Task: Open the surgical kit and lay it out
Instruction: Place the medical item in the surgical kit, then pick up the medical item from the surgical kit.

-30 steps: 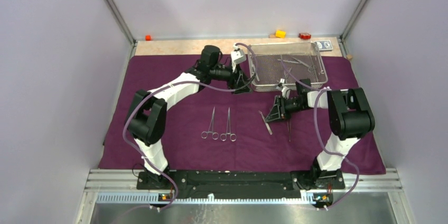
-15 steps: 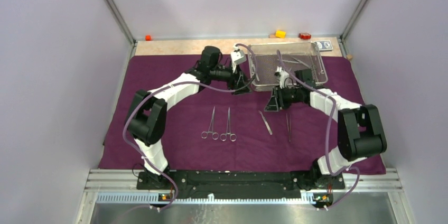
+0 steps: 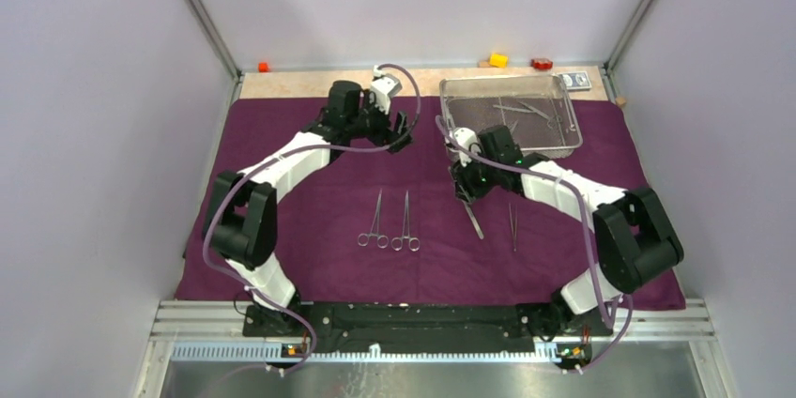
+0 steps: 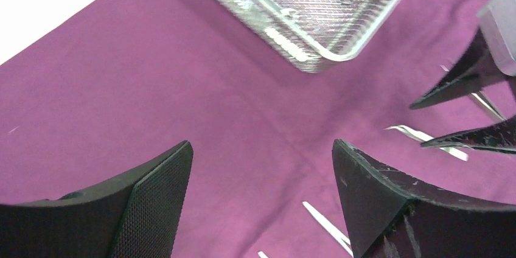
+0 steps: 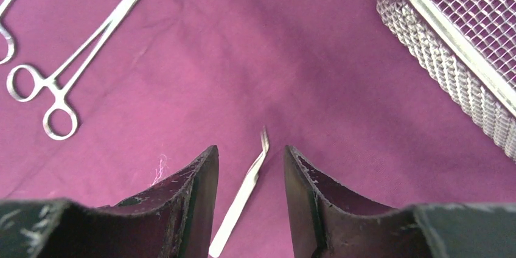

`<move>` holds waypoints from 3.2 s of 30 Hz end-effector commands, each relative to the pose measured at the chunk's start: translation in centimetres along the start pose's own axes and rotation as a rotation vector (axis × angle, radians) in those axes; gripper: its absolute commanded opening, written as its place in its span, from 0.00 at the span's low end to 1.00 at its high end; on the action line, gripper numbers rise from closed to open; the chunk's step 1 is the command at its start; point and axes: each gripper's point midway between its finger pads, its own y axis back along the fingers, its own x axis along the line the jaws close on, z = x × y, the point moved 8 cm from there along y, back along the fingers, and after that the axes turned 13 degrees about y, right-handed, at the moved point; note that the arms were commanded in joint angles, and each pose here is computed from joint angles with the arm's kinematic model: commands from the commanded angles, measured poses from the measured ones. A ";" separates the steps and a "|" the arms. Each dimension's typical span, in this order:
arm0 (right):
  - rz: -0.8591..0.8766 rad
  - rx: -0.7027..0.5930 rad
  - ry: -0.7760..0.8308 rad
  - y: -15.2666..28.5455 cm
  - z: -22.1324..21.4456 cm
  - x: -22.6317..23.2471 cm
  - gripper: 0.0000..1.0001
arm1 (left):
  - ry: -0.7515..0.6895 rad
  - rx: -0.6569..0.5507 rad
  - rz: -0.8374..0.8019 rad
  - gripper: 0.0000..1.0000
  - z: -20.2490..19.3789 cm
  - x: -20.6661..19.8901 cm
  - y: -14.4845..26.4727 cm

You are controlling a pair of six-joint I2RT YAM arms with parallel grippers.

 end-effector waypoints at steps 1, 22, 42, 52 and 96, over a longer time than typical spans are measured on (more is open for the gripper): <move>-0.105 0.045 0.059 -1.0 1.2 -1.3 0.43 | 0.014 -0.048 0.145 0.91 0.6 1.4 2.2; -0.112 0.170 0.120 -3.5 0.2 -0.3 0.35 | 0.084 -0.027 0.125 0.97 -0.5 4.0 3.6; -0.108 0.139 0.137 -2.8 0.8 -0.1 0.11 | 0.107 0.015 0.071 0.99 -1.0 4.1 3.2; 0.003 0.042 0.088 -1.0 0.4 -0.8 0.03 | 0.102 0.020 0.027 0.99 -0.6 4.1 2.7; 0.368 -0.370 -0.443 1.9 -11.4 -6.3 0.00 | 0.062 -0.014 -0.189 0.99 -1.2 2.7 0.9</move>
